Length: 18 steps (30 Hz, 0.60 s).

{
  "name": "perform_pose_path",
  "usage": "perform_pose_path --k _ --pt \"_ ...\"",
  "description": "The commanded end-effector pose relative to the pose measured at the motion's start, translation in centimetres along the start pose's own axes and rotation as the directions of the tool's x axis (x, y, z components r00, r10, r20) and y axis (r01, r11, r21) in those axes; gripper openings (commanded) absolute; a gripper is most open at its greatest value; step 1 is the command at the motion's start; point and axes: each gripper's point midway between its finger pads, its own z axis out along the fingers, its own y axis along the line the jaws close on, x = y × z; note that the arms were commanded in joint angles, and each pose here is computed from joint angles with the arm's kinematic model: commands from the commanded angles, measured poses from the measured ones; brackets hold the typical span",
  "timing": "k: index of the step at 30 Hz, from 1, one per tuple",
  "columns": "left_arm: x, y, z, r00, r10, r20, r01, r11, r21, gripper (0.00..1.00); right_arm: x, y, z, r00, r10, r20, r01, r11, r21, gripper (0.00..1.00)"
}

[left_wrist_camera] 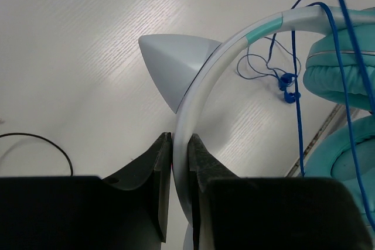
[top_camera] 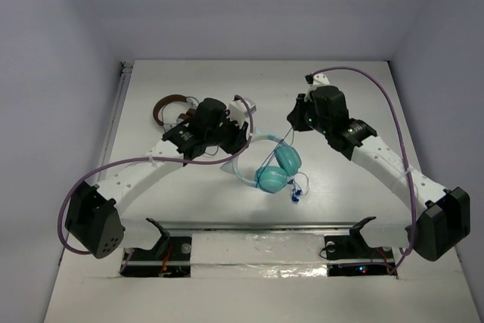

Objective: Wrap the headphones

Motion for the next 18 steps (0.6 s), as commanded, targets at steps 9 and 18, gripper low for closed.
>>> perform_pose_path --k 9,18 --pt "-10.3 -4.3 -4.3 0.97 -0.03 0.242 -0.01 0.987 0.159 0.0 -1.4 -3.7 0.8 0.984 0.135 0.117 -0.143 0.988 0.062 0.39" --pt "-15.2 -2.4 -7.8 0.92 -0.165 0.356 0.118 0.982 0.149 0.0 -0.7 -3.8 -1.1 0.971 0.191 0.145 -0.198 0.98 0.031 0.66"
